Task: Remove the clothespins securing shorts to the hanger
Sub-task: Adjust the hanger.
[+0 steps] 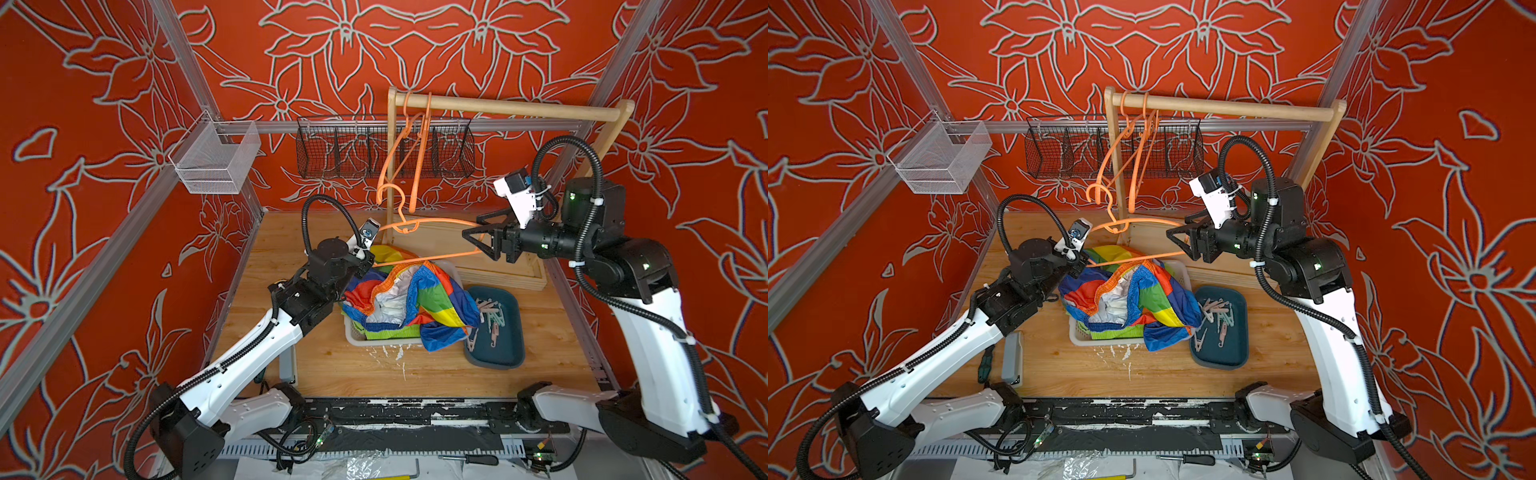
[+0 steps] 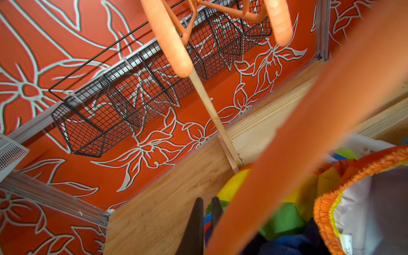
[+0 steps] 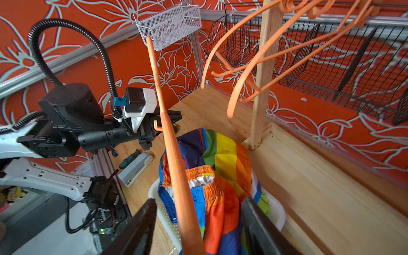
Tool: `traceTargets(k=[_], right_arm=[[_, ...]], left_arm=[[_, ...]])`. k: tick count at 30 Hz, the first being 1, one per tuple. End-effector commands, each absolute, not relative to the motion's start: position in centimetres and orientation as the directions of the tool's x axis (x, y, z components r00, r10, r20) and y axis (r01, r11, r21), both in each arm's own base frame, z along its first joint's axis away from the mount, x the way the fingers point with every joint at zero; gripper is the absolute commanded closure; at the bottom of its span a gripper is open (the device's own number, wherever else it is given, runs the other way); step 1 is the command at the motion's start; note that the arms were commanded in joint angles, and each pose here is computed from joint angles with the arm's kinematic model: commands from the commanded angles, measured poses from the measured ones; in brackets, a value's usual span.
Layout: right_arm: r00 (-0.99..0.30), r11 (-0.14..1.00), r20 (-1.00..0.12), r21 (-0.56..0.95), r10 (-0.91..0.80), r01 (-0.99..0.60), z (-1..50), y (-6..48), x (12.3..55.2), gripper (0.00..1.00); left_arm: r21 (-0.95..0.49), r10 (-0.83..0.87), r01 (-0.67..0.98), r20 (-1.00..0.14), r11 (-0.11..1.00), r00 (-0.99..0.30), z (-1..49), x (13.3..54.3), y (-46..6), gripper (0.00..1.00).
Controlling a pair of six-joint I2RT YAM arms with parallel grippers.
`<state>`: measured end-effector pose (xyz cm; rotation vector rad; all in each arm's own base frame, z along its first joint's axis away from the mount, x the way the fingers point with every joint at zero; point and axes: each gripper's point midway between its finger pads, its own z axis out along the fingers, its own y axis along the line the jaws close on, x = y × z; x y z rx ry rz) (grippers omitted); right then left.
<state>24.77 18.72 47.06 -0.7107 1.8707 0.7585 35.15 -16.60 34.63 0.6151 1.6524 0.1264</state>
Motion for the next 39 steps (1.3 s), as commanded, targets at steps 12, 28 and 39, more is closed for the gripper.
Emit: traceTargets(k=[12,28,39], right_arm=[[-0.383,0.641,-0.906,0.187,-0.18,-0.744,45.6,18.4,24.5,1.0],[-0.345,0.835,-0.912,0.004,-0.223,-0.55,48.3,12.1,23.5,1.0],[-0.358,0.914,-0.902,-0.089,-0.243,-0.397,48.2,8.3,22.7,1.0]], left_arm=[[0.366,0.39,0.274,-0.92,0.89,-0.037,36.1,35.6,-15.8,0.27],[0.255,0.26,0.082,-0.963,0.964,-0.064,38.7,36.3,-9.6,0.03],[0.244,0.247,0.049,-0.967,0.969,-0.069,38.8,36.4,-8.5,0.03]])
